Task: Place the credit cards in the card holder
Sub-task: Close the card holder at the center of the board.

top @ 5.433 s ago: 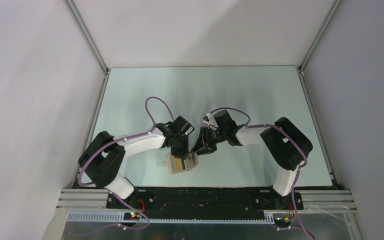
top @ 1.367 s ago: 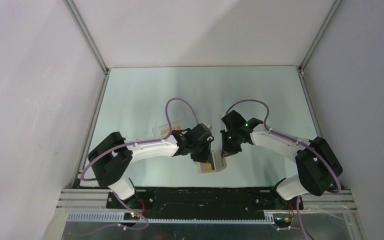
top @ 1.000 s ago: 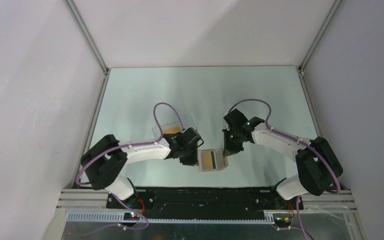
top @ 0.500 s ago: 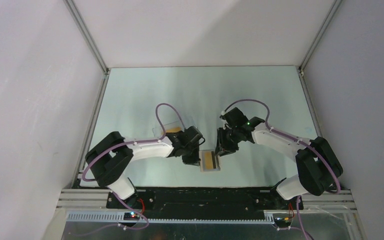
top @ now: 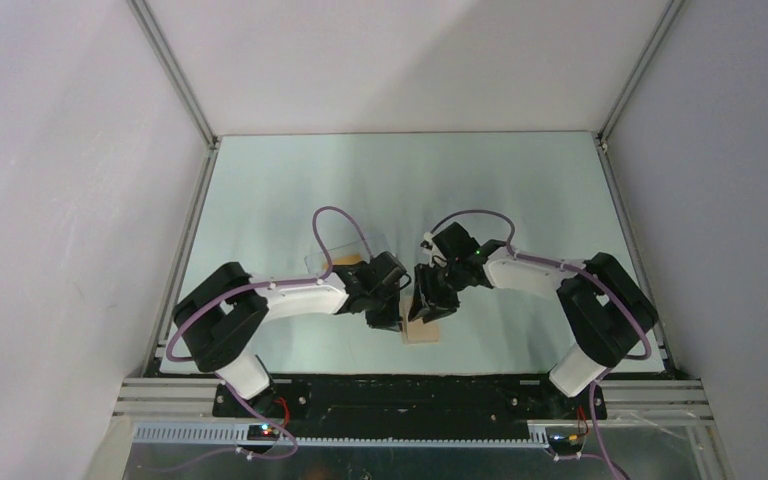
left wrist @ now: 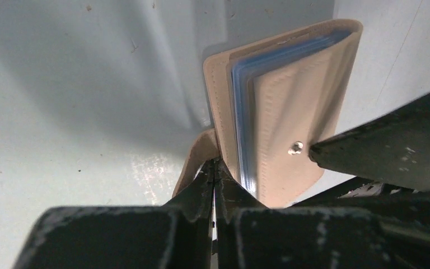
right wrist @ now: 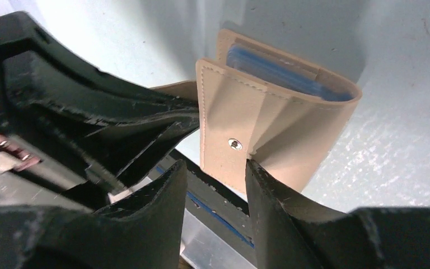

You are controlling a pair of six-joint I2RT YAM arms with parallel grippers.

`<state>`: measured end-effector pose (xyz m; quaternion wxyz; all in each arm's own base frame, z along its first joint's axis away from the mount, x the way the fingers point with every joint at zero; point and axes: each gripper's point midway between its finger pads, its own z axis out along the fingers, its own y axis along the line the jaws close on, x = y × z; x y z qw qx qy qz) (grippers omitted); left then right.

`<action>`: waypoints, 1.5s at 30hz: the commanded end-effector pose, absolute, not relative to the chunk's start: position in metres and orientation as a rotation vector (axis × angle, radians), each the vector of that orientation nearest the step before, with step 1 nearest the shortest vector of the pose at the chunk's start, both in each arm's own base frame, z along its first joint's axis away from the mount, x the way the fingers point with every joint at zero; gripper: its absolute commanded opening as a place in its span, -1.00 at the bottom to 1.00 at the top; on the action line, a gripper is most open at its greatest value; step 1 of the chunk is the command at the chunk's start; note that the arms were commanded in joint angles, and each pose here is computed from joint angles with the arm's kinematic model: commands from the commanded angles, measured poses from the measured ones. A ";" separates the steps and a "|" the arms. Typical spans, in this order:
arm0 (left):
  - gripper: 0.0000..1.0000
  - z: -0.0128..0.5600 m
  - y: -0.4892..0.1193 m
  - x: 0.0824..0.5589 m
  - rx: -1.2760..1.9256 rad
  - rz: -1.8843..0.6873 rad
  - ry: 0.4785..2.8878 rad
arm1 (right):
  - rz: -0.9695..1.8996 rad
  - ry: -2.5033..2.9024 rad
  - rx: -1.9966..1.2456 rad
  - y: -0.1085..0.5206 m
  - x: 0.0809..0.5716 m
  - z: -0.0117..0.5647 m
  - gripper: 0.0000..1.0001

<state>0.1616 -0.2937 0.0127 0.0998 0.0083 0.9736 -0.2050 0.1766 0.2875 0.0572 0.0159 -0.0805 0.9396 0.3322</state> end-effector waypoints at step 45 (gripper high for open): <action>-0.76 0.037 -0.279 0.188 0.066 -0.666 2.841 | 0.850 3.079 -0.106 0.283 0.175 0.001 -1.00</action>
